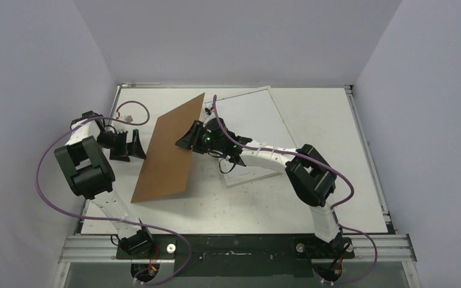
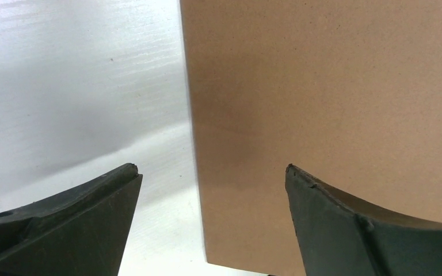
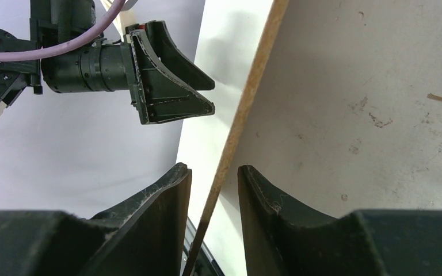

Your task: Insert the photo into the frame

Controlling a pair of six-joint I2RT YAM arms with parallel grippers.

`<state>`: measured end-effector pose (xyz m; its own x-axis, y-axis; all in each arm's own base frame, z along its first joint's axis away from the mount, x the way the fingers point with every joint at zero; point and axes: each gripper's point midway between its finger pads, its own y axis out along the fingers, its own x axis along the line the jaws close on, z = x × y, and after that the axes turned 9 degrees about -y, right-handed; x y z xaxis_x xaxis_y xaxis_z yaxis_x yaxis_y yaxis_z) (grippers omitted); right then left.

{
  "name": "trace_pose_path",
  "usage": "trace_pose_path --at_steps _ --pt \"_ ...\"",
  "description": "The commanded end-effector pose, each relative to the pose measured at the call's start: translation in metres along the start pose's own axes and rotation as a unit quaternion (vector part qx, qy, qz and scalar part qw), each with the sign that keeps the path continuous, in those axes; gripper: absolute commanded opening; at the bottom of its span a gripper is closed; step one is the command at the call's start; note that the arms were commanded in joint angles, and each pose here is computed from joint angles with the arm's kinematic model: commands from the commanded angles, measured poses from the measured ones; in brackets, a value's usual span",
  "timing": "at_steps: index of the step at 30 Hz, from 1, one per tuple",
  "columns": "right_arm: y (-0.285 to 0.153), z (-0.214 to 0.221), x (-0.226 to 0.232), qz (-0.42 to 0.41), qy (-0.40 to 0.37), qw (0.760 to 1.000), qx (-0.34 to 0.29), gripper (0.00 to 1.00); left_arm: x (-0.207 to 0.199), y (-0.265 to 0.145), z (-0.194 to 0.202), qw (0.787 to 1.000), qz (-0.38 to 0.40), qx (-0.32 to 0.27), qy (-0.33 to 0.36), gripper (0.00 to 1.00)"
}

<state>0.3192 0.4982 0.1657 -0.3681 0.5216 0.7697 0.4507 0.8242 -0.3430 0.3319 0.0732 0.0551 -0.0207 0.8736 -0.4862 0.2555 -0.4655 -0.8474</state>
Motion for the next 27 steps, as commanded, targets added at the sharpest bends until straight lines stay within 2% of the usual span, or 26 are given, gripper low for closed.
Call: trace_pose_path --at_steps 1,20,25,27 --pt "0.000 -0.025 0.027 -0.047 -0.034 0.998 -0.026 0.05 -0.018 -0.027 -0.017 0.999 0.010 -0.036 0.003 0.96" --pt "-0.015 -0.071 0.009 -0.050 -0.082 0.995 0.001 0.06 -0.024 -0.029 0.004 0.999 0.011 -0.026 -0.037 0.96" --pt "-0.018 -0.064 -0.007 -0.020 -0.098 0.994 0.044 0.15 -0.028 -0.029 0.008 0.999 0.016 -0.027 -0.042 0.96" --pt "-0.021 -0.060 -0.012 -0.014 -0.097 0.994 0.052 0.23 -0.028 -0.027 0.012 0.999 0.016 -0.027 -0.044 0.96"
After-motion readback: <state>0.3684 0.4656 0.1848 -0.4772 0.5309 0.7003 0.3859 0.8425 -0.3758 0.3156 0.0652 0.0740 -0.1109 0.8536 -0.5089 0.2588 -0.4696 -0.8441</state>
